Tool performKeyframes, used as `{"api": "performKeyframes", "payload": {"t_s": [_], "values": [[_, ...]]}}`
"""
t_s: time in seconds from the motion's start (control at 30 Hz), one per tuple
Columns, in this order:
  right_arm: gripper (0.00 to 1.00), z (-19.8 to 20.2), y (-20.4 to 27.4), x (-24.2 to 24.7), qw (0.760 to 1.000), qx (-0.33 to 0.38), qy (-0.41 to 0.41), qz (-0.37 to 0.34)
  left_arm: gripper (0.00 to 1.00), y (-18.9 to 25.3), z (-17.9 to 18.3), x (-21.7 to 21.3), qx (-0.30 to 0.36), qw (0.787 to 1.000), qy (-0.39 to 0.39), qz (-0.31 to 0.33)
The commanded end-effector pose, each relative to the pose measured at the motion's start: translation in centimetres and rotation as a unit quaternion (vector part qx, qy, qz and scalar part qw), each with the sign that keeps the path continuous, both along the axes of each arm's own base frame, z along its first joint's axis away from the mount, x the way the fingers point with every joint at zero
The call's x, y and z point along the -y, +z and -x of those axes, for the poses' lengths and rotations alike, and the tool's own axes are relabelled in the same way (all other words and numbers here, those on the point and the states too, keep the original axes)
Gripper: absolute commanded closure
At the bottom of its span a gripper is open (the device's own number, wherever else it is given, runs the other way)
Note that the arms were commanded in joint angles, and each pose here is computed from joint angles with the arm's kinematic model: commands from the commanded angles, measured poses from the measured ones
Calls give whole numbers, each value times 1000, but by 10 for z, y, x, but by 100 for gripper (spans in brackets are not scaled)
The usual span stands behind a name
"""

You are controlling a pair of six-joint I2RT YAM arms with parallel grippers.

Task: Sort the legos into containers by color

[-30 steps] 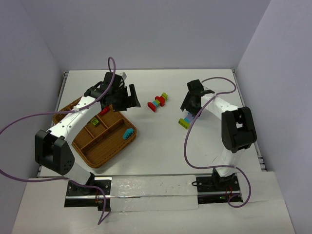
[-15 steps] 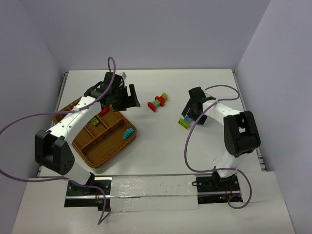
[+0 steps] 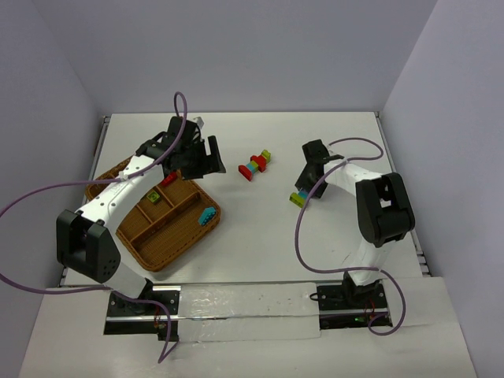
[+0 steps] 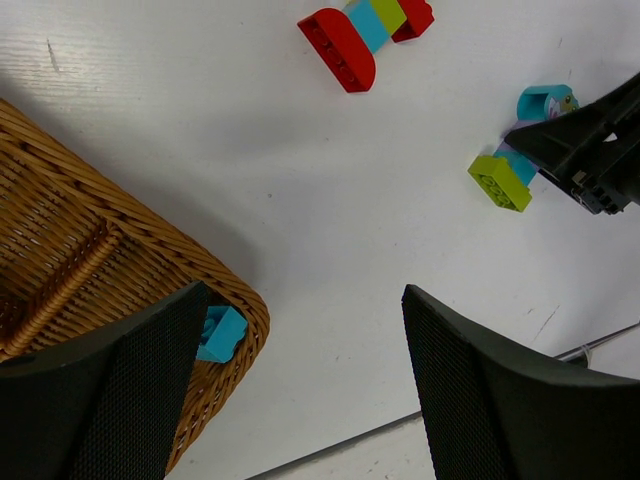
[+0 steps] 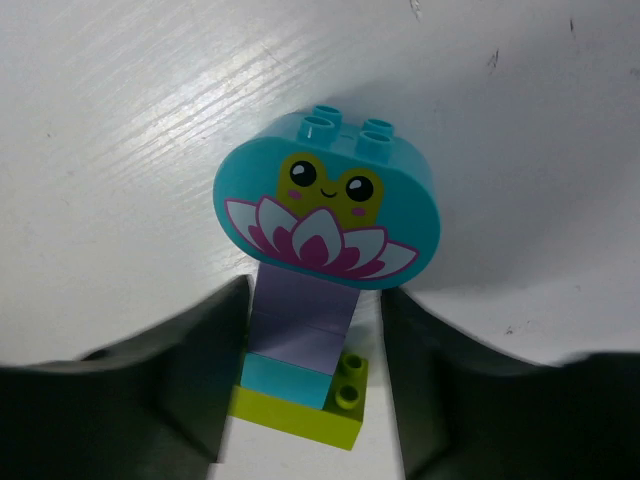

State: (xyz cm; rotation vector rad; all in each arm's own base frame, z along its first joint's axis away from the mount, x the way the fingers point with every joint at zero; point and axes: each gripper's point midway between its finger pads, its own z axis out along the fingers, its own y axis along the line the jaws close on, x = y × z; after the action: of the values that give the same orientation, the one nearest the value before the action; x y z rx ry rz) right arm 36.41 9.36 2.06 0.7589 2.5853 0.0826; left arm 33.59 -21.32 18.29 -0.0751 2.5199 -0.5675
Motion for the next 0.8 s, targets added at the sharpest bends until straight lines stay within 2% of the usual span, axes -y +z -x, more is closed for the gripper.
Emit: {"api": "performKeyframes", "payload": {"t_s": [0.0, 0.13, 0.27, 0.47, 0.63, 0.77], "values": [[69, -21, 22, -2, 999, 45, -3, -4, 14, 9, 4, -3, 19, 1000, -6, -4], [98, -25, 53, -10, 997, 77, 12, -8, 15, 5, 14, 16, 7, 998, -49, 36], [100, -30, 82, -32, 993, 105, 34, -31, 14, 14, 20, 39, 10, 992, -81, 98], [100, -28, 135, -101, 981, 139, 109, -75, 1, 41, 14, 76, 40, 976, -125, 174], [100, -21, 166, -145, 970, 151, 137, -130, 2, 51, 8, 96, 56, 963, -134, 228], [100, -19, 181, -158, 964, 162, 148, -150, 7, 38, 4, 105, 35, 966, -139, 214]]}}
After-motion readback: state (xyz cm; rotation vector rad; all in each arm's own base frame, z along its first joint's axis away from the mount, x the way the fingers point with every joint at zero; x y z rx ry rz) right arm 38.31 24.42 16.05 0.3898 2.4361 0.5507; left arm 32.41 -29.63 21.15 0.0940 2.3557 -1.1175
